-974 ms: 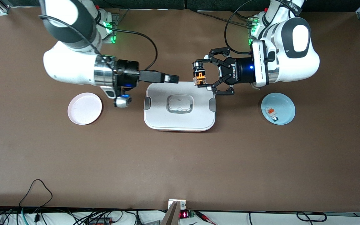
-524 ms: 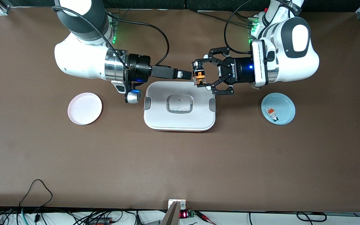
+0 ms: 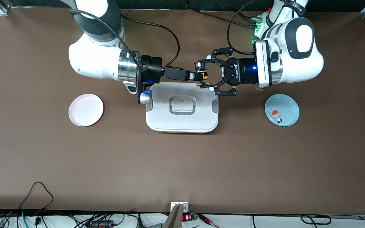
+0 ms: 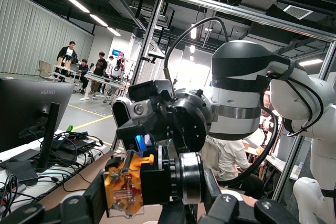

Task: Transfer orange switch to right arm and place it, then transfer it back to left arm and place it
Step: 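Close the right gripper on the switch held by the left gripper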

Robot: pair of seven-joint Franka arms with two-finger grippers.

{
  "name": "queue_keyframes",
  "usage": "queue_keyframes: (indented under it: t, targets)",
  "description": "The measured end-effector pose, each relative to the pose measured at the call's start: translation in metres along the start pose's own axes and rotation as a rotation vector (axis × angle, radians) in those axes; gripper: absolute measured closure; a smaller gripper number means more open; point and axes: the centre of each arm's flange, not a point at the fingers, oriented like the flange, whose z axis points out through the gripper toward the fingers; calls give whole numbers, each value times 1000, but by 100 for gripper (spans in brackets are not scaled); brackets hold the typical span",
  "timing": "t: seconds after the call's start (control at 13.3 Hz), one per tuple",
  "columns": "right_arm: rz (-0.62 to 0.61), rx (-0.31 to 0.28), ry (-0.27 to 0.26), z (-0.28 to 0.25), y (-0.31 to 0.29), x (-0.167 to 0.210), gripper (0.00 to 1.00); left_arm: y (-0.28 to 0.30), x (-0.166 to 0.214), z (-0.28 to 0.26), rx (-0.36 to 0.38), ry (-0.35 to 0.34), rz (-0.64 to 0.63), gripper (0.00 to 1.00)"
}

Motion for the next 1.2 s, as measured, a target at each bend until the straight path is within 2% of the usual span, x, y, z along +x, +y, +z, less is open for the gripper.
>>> queue_keyframes:
  t: [0.67, 0.75, 0.97, 1.2]
  targets:
    - [6, 5, -19, 9, -7, -12, 2, 1, 1, 1, -1, 11, -5, 27]
    - [6, 7, -22, 10, -9, -14, 9, 1, 1, 1, -1, 11, -5, 27]
    - [5, 12, -15, 7, -11, -12, 48, 2, 1, 2, -4, 11, -5, 27]
    - [7, 14, -10, 5, -11, -10, 54, 2, 1, 3, -4, 11, -5, 27]
